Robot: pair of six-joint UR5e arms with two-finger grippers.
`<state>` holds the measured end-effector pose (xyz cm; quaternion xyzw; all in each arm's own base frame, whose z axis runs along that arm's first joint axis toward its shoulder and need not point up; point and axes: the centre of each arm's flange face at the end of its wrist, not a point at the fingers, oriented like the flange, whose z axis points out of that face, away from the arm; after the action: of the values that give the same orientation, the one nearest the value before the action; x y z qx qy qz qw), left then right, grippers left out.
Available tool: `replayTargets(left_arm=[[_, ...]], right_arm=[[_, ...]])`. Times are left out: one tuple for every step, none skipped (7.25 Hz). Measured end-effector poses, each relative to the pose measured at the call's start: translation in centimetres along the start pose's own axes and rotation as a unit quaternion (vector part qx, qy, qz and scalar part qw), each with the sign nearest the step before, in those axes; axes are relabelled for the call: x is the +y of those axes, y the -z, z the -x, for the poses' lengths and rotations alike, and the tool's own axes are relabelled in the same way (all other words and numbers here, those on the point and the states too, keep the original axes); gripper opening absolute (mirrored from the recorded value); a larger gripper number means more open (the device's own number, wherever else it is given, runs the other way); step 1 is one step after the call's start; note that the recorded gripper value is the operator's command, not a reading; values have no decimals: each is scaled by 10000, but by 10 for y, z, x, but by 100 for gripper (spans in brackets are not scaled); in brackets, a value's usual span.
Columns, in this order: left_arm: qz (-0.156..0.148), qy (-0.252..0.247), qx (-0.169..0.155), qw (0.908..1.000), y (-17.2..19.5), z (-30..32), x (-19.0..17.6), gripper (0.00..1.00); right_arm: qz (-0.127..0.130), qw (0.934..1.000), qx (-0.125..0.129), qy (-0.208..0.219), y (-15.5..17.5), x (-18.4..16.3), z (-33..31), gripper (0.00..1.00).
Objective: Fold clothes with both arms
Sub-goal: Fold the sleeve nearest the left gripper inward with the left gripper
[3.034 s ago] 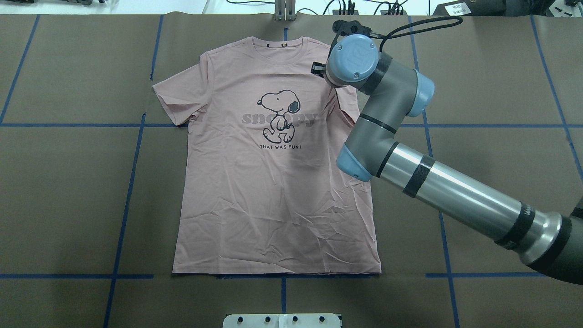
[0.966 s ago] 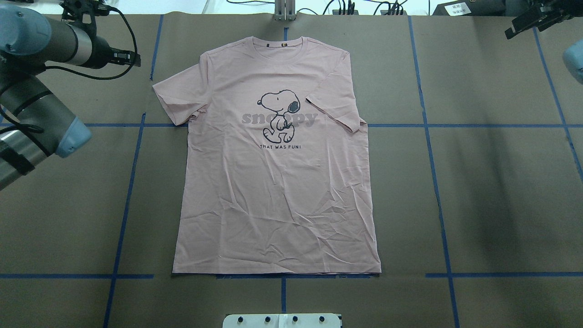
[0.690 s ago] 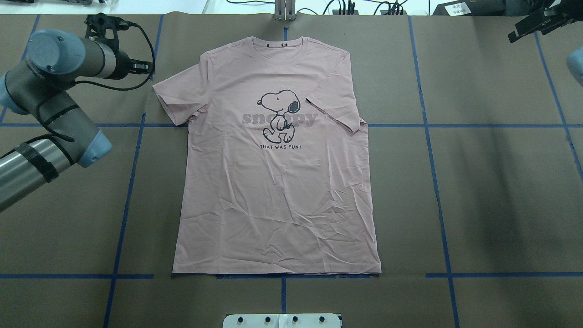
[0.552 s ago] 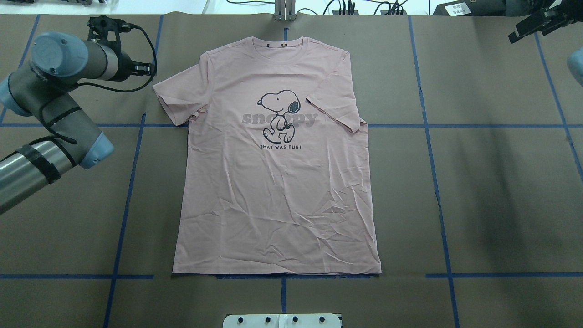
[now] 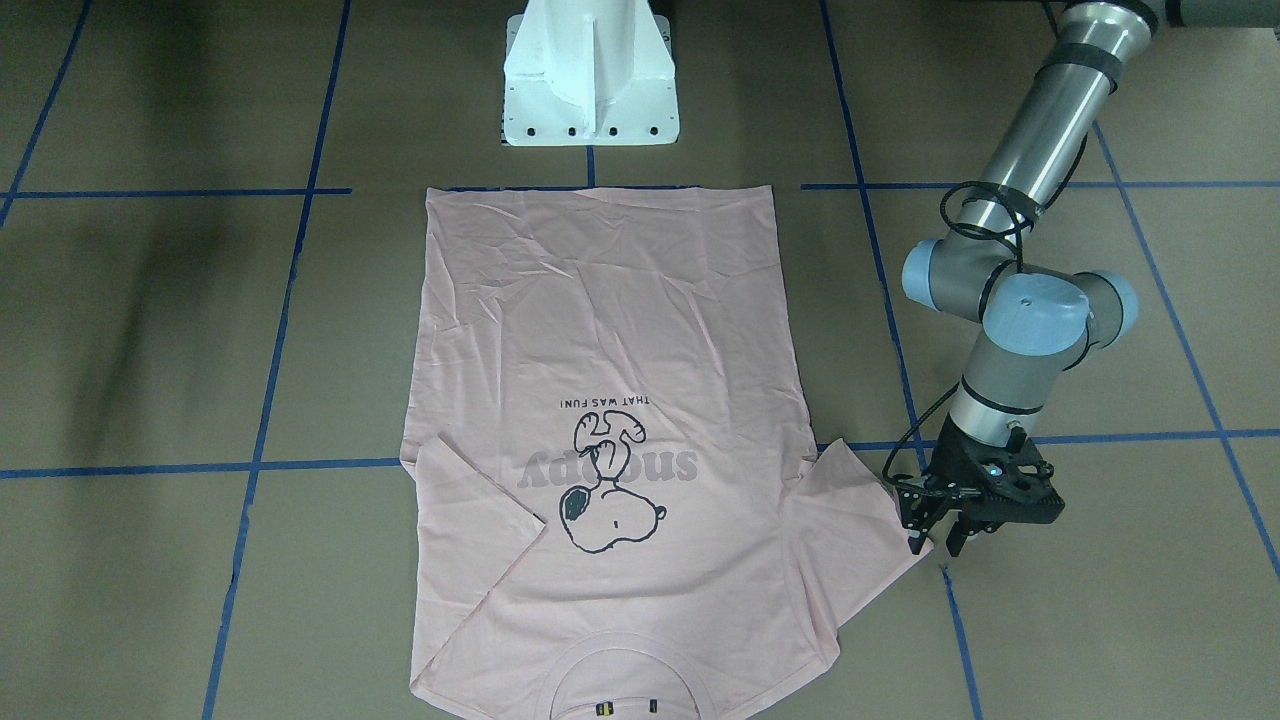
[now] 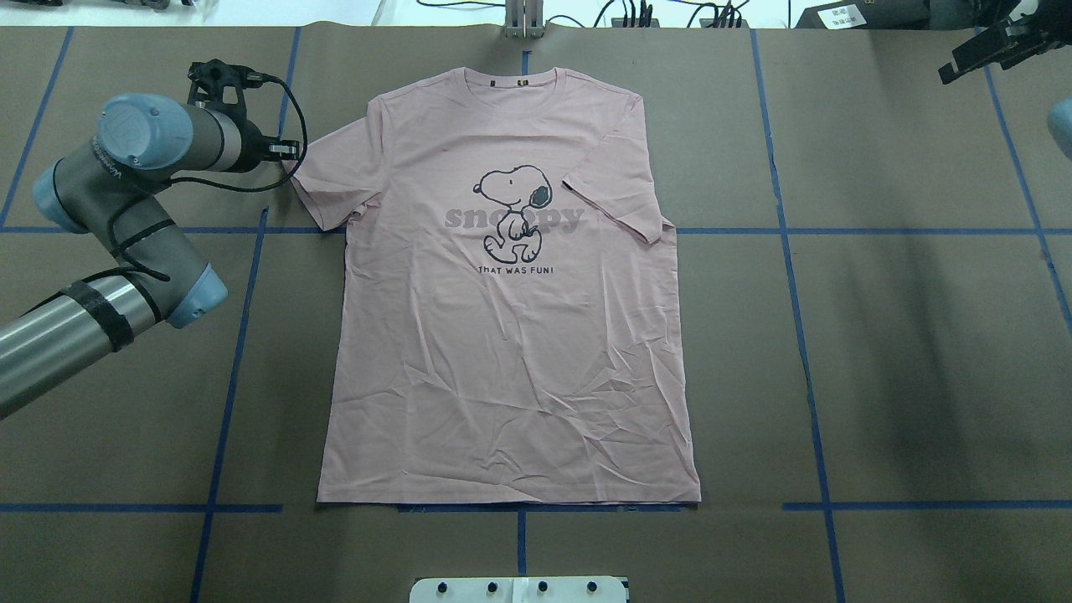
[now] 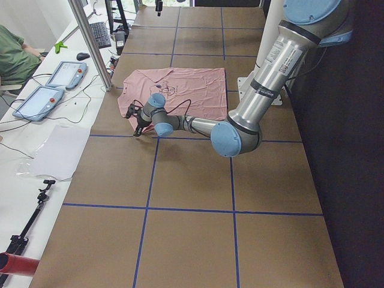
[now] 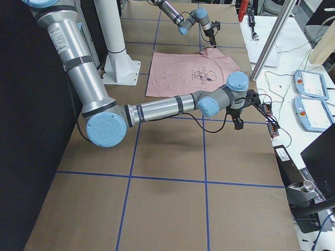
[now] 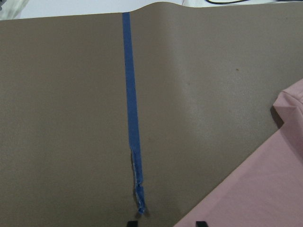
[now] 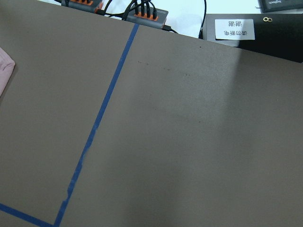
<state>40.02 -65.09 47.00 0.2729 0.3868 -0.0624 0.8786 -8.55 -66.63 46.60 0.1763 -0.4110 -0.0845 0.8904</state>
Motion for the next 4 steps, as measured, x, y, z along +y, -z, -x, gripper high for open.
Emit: replayTargets(left_arm=[[7, -5, 4, 10000, -1, -1, 1, 48], [15, -12, 10, 10000, -2, -2, 3, 45], [31, -24, 19, 10000, -3, -4, 5, 40], [44, -34, 26, 10000, -3, -6, 7, 27]], right_arm=[[0, 10000, 8, -4, 0, 0, 0, 100], [1, 10000, 14, -9, 0, 0, -1, 100], [4, 10000, 19, -19, -1, 0, -1, 100], [7, 10000, 22, -32, -1, 1, -1, 100]])
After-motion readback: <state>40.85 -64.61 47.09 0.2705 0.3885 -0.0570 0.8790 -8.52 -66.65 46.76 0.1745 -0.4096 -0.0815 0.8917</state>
